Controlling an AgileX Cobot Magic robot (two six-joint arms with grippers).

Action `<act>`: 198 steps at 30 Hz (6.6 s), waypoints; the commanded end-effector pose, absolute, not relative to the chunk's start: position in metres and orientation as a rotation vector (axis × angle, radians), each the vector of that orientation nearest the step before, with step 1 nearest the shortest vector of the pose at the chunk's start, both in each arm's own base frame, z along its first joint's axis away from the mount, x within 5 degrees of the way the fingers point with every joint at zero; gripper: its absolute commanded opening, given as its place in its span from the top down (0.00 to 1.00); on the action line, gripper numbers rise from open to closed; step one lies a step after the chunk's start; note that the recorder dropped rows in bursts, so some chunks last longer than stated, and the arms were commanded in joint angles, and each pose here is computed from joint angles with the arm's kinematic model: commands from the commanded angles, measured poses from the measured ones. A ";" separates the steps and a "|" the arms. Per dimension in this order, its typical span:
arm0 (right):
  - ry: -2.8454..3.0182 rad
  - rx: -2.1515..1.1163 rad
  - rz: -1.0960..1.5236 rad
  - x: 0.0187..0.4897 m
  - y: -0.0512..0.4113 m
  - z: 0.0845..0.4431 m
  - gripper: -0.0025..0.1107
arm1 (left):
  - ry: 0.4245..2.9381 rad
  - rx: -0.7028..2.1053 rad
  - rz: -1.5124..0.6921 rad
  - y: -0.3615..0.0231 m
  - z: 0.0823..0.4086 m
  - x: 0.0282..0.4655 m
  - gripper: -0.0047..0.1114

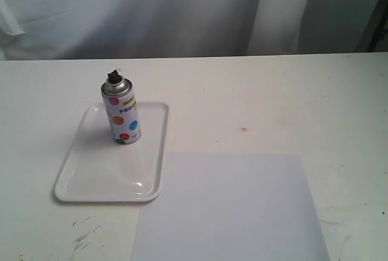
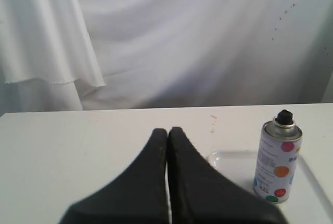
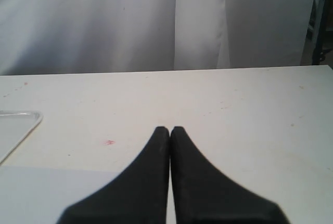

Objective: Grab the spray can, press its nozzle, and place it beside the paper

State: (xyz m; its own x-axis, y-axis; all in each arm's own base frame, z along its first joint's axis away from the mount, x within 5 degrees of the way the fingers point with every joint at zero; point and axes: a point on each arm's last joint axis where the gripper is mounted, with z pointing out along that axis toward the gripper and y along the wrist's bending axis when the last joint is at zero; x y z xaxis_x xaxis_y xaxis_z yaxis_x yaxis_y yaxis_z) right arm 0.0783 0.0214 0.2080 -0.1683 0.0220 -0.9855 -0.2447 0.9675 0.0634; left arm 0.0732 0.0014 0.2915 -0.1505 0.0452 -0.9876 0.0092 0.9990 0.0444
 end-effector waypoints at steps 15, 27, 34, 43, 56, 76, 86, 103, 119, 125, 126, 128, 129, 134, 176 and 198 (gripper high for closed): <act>1.727 -0.167 0.237 0.078 0.021 0.208 0.98 | 1.747 -0.191 -0.104 0.002 0.199 0.053 0.96; 1.727 -0.163 0.233 0.078 0.021 0.208 0.98 | 1.797 -0.152 -0.067 0.002 0.184 0.054 0.96; 1.727 -0.167 0.233 0.078 0.021 0.208 0.98 | 1.832 -0.106 -0.028 0.002 0.182 0.053 0.96; 1.727 -0.165 0.232 0.078 0.021 0.208 0.98 | 1.839 -0.106 -0.028 0.002 0.181 0.053 0.96; 1.727 -0.165 0.235 0.078 0.021 0.208 0.98 | 1.838 -0.108 -0.031 0.002 0.181 0.053 0.96; 1.727 -0.167 0.234 0.078 0.021 0.208 0.98 | 1.838 -0.108 -0.031 0.002 0.181 0.053 0.96; 1.727 -0.165 0.232 0.078 0.021 0.208 0.98 | 1.838 -0.108 -0.031 0.002 0.181 0.053 0.96; 1.702 -0.123 0.238 0.077 0.019 0.211 0.98 | 1.838 -0.108 -0.031 0.002 0.181 0.053 0.96; 1.827 -0.106 0.179 0.064 0.012 0.223 0.98 | 1.838 -0.108 -0.031 0.002 0.181 0.053 0.96; 1.817 -0.138 0.123 0.061 0.010 0.216 0.98 | 1.838 -0.108 -0.031 0.002 0.181 0.053 0.96; 1.806 -0.135 0.125 0.061 0.010 0.213 0.98 | 1.838 -0.108 -0.031 0.002 0.181 0.053 0.96; 1.795 -0.126 0.134 0.059 0.009 0.204 0.98 | 1.838 -0.108 -0.031 0.002 0.181 0.053 0.96; 1.792 -0.122 0.137 0.058 0.009 0.199 0.98 | 1.838 -0.108 -0.031 0.002 0.181 0.053 0.96; 1.780 -0.109 0.149 0.055 0.009 0.187 0.98 | 1.838 -0.108 -0.031 0.002 0.181 0.053 0.96; 1.840 -0.030 0.128 0.053 0.006 0.181 0.98 | 1.838 -0.108 -0.031 0.002 0.181 0.053 0.96; 1.837 -0.030 0.128 0.053 0.006 0.181 0.98 | 1.838 -0.108 -0.031 0.002 0.181 0.053 0.96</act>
State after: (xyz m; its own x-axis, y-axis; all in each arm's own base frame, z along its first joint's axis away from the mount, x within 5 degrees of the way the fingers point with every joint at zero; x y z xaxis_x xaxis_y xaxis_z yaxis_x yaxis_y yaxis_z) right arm 0.0532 0.0054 0.1818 -0.2756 0.0412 -0.9604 -0.0856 0.9941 0.0672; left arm 0.0531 0.0022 0.1818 -0.2684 -0.0802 -0.9600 -0.0555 0.9962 -0.0677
